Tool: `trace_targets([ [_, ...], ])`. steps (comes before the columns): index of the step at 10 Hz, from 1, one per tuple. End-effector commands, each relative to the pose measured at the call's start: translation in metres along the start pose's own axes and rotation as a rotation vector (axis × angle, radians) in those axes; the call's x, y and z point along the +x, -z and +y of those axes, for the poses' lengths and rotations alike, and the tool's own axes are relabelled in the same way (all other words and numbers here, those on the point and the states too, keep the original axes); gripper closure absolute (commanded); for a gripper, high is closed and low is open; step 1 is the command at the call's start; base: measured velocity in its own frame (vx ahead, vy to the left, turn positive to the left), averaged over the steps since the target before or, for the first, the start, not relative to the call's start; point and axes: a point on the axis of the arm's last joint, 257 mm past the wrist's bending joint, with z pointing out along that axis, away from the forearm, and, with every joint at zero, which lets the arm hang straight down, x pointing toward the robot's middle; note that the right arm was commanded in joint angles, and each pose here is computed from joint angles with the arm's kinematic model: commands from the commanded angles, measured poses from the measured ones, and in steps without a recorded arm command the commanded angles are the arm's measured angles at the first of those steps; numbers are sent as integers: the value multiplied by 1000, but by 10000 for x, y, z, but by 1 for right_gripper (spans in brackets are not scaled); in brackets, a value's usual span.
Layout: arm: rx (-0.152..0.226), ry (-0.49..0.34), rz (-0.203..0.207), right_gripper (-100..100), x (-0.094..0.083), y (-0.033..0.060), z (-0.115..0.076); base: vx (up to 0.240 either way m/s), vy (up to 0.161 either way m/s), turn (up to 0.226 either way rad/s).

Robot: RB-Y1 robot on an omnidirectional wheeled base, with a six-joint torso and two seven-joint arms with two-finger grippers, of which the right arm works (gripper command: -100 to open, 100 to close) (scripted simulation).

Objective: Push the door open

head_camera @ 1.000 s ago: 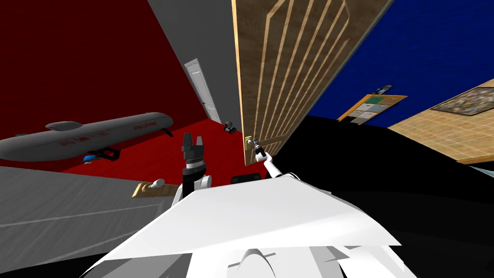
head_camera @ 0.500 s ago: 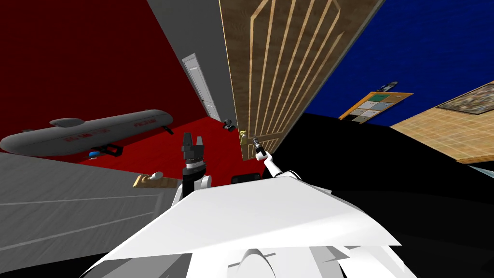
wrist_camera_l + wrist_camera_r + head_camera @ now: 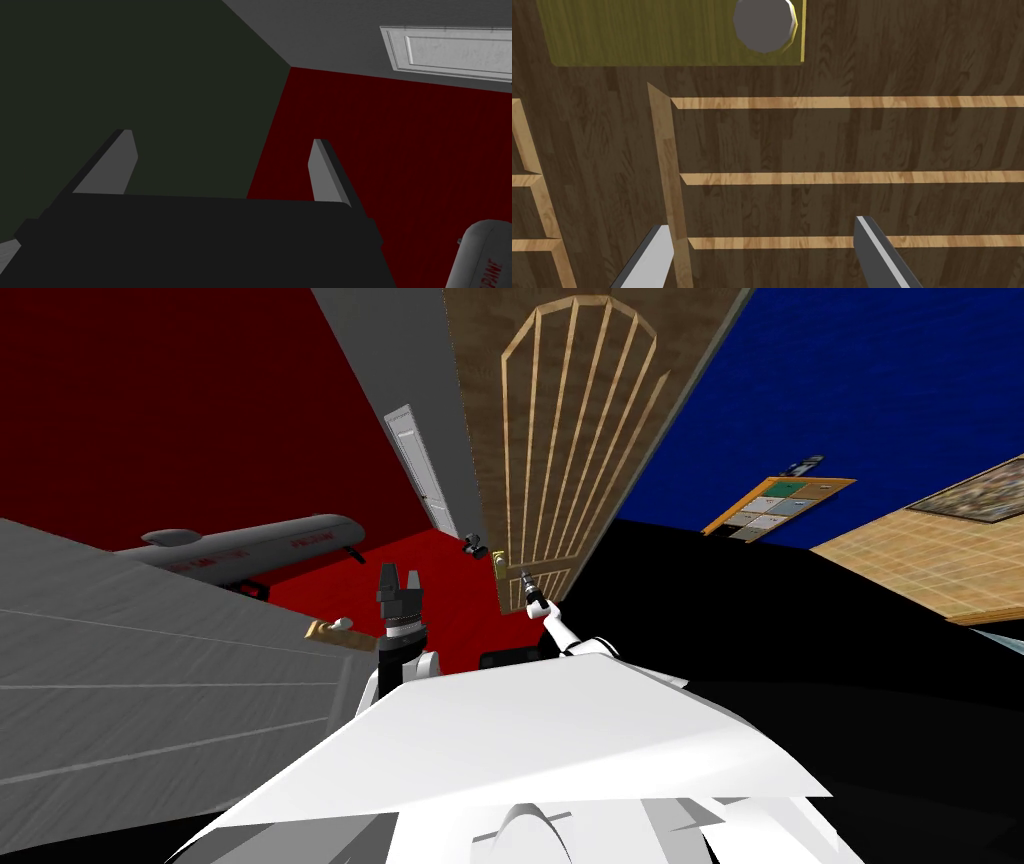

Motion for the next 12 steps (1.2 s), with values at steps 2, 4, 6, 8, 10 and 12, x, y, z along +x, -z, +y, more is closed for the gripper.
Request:
trace_targets([
  [2, -2, -31, 10, -100, 178, -55, 23, -212, 90, 16],
  [4, -3, -44, 15, -100, 255, -68, 35, -135, 153, 1],
  [6, -2, -27, 8, -100, 155, -71, 22, 32, -24, 14],
  [8, -2, -10, 1, -100, 54, -67, 15, 123, -144, 16],
  [10, -4, 15, -11, -100, -90, -60, 7, 195, -64, 18],
  [12, -6, 24, -17, -100, -137, -55, 6, 226, 22, 16],
])
